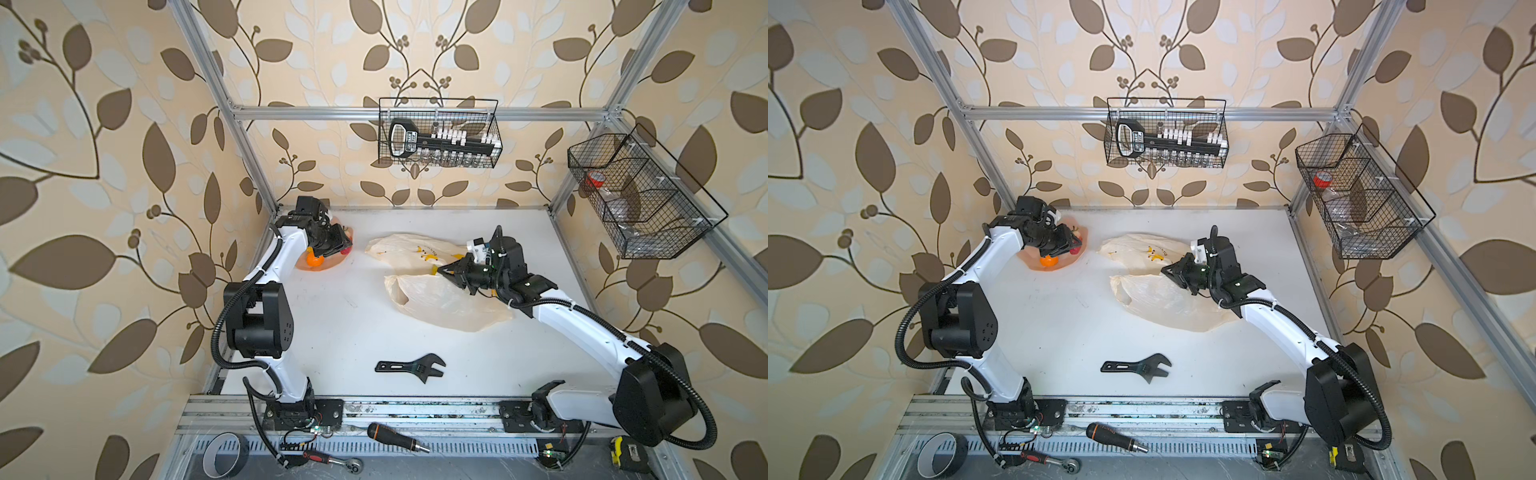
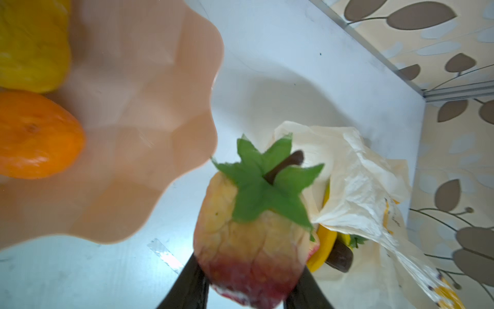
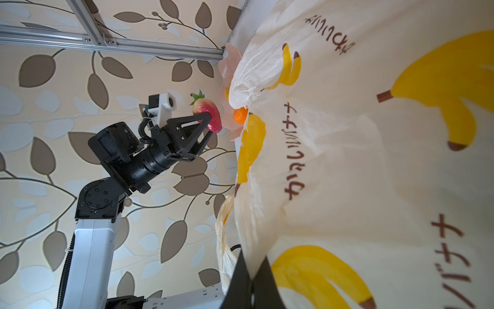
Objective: Place the fruits into the plastic bag
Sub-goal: Pick up the fruit from the plate, then place the fruit in the plastic bag.
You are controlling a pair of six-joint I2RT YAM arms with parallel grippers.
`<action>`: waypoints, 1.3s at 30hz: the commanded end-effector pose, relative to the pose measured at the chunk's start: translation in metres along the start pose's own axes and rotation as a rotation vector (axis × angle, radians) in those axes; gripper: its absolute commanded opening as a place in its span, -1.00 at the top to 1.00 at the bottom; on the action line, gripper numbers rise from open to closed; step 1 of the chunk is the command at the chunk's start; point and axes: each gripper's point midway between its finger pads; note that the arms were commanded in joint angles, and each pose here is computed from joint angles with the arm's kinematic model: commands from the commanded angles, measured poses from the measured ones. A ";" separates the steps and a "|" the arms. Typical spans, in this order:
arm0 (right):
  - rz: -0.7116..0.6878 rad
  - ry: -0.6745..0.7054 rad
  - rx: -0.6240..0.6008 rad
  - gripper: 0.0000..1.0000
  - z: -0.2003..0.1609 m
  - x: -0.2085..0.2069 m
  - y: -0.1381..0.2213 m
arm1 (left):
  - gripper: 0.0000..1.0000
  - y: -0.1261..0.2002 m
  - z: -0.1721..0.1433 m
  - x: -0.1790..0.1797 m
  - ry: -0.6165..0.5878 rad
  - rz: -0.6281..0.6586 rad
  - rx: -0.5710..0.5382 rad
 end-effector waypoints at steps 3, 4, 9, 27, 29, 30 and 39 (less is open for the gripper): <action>0.027 0.013 -0.001 1.00 0.002 0.007 0.002 | 0.33 0.032 -0.040 -0.031 0.115 -0.238 0.072; 0.027 0.011 0.001 1.00 0.002 0.006 0.001 | 0.33 0.031 -0.049 -0.029 0.144 -0.256 0.092; 0.036 0.010 0.006 1.00 0.003 0.008 -0.002 | 0.35 0.030 -0.087 -0.025 0.237 -0.367 0.156; 0.041 0.017 0.005 1.00 0.001 0.013 -0.003 | 0.36 -0.026 -0.114 -0.073 0.169 -0.422 0.297; 0.041 0.021 0.003 1.00 0.001 0.013 -0.003 | 0.36 -0.035 -0.116 -0.086 0.151 -0.431 0.314; 0.039 0.017 0.006 1.00 0.000 0.013 -0.003 | 0.37 -0.042 -0.120 -0.094 0.142 -0.437 0.327; 0.044 0.018 0.004 1.00 0.000 0.015 -0.005 | 0.39 -0.089 -0.166 -0.147 0.083 -0.461 0.459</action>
Point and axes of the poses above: each gripper's point midway between its finger pads, its own y axis back along the fingers, its own x axis along the line the jaws close on, z = x × y, and after that the axes turned 10 degrees about y, right-handed
